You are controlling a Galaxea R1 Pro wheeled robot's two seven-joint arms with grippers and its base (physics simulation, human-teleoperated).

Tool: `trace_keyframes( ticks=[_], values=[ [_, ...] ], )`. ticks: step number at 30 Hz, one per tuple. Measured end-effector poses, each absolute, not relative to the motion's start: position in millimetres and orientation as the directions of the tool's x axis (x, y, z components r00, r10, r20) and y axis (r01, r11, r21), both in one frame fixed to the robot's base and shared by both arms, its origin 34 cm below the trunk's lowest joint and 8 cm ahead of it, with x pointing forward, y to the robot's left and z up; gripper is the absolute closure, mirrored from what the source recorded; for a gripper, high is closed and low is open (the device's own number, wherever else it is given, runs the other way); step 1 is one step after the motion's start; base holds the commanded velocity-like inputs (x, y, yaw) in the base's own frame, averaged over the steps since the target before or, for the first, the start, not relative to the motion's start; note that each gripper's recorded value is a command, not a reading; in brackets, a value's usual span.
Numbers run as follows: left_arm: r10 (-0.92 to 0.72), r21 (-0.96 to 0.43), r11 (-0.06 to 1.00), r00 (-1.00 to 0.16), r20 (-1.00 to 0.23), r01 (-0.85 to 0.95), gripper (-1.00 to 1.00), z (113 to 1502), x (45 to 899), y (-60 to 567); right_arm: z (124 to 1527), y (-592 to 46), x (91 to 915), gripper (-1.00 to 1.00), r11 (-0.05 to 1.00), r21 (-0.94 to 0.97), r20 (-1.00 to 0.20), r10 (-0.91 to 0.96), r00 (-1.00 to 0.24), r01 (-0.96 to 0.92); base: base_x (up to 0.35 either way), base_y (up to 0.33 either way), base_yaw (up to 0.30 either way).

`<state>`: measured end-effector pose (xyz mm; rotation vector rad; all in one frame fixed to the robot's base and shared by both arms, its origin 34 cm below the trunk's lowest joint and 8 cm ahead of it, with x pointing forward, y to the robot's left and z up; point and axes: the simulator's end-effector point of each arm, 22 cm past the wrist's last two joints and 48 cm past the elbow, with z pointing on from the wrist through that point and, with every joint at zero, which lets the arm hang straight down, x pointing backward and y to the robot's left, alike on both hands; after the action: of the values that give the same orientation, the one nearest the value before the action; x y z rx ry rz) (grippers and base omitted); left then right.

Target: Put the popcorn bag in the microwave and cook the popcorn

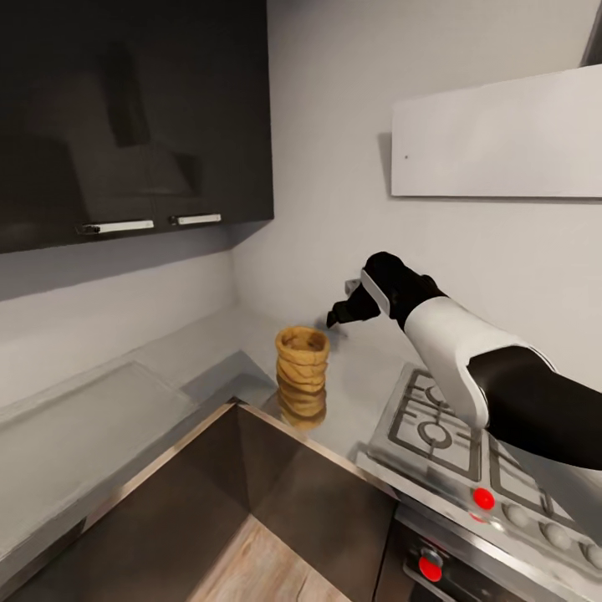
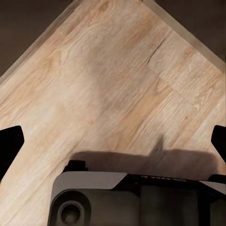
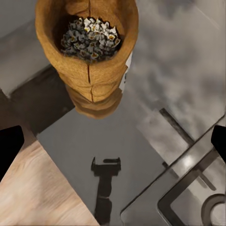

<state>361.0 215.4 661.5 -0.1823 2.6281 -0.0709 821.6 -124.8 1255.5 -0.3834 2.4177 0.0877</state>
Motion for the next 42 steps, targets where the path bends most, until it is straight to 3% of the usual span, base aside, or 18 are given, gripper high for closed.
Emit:
trace_keyframes(
  ticks=[18,42],
  values=[
    [-0.155,-0.058,0.988,-0.918,-0.365,-0.143,-1.0,637,263,226,1241,-120,817,-1.0,0.952,-0.012,-0.625,-0.245,-0.741,-0.304,0.047,0.007,0.0],
    [-0.137,-0.048,0.991,-0.921,-0.365,-0.128,-1.0,637,260,231,1210,-127,811,-1.0,0.956,-0.002,-0.59,-0.238,-0.771,-0.293,0.185,0.077,0.0]
  ],
)
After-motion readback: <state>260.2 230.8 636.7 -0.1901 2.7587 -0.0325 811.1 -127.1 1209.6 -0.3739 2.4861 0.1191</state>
